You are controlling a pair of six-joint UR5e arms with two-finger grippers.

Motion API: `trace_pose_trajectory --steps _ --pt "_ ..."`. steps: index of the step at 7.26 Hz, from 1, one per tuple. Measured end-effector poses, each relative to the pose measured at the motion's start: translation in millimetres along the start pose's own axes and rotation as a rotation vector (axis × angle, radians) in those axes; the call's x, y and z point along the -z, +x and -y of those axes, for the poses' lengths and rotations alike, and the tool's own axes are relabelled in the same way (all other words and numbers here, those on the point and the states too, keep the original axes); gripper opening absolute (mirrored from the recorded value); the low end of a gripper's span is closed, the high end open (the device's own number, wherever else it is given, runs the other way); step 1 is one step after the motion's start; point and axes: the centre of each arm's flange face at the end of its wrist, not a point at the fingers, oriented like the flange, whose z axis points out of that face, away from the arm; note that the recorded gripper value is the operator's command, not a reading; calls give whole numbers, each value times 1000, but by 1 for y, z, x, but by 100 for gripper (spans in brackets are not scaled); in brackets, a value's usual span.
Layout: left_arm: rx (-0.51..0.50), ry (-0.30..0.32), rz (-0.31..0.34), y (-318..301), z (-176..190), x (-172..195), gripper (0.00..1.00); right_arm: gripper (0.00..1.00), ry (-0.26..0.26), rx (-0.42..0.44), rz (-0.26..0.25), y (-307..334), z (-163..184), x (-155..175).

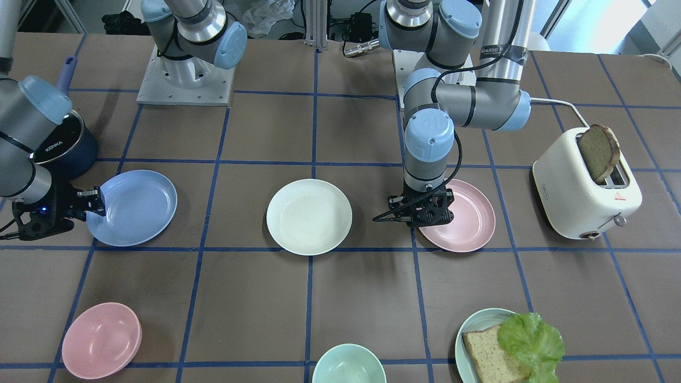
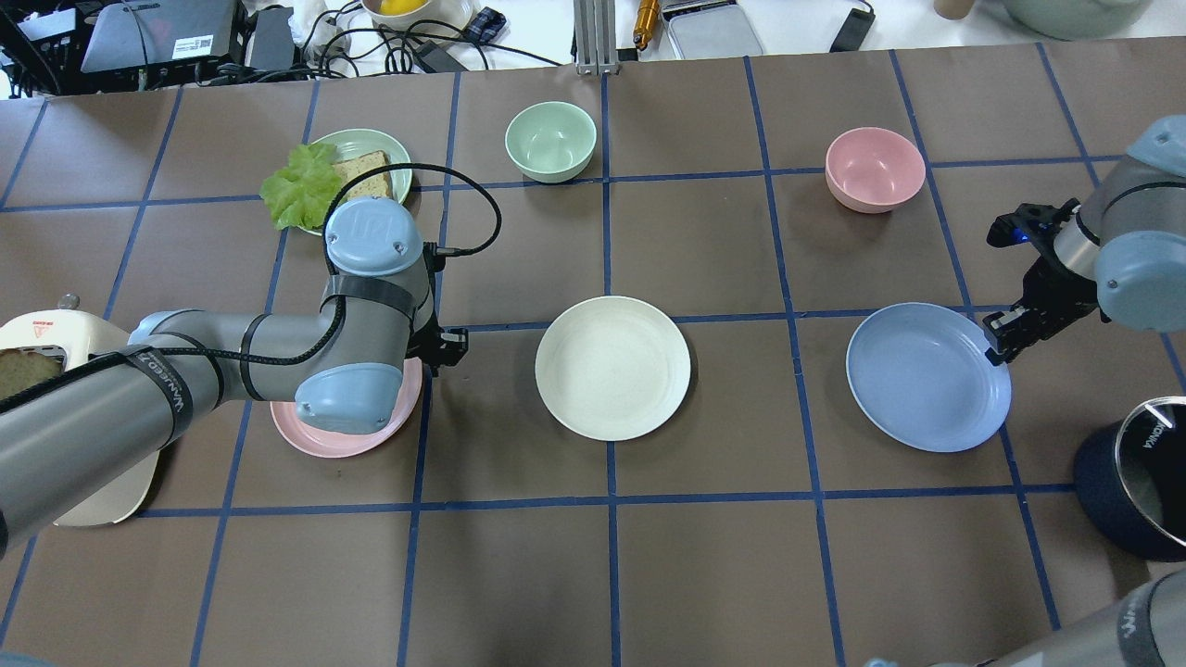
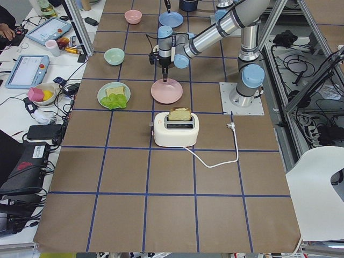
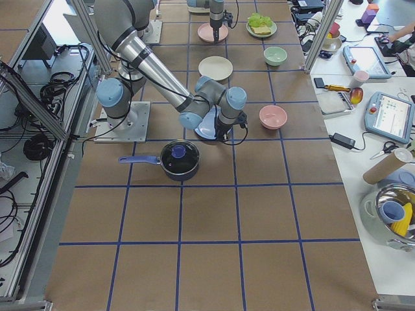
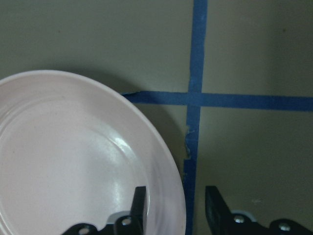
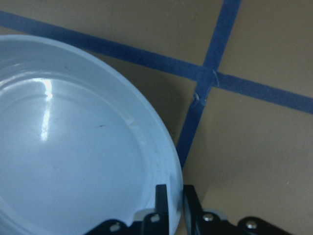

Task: Stack three plates with pink and blue
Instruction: 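Lift the pink plate with the left gripper and carry it over the cream plate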

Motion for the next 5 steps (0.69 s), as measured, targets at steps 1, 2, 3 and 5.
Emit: trace_pose_trajectory --steps 1,2,3,5 --pt "-4 -4 1 0 0 -2 6 24 -6 -13 -1 2 -2 0" --pt "-8 -6 3 0 0 -3 0 28 -10 -37 -2 3 -3 0" --pt "-12 -10 6 0 -1 -4 0 32 -11 -69 -2 3 -3 -1" --pt "-15 -18 10 1 -2 -4 0 40 -13 -123 -1 3 -3 -1"
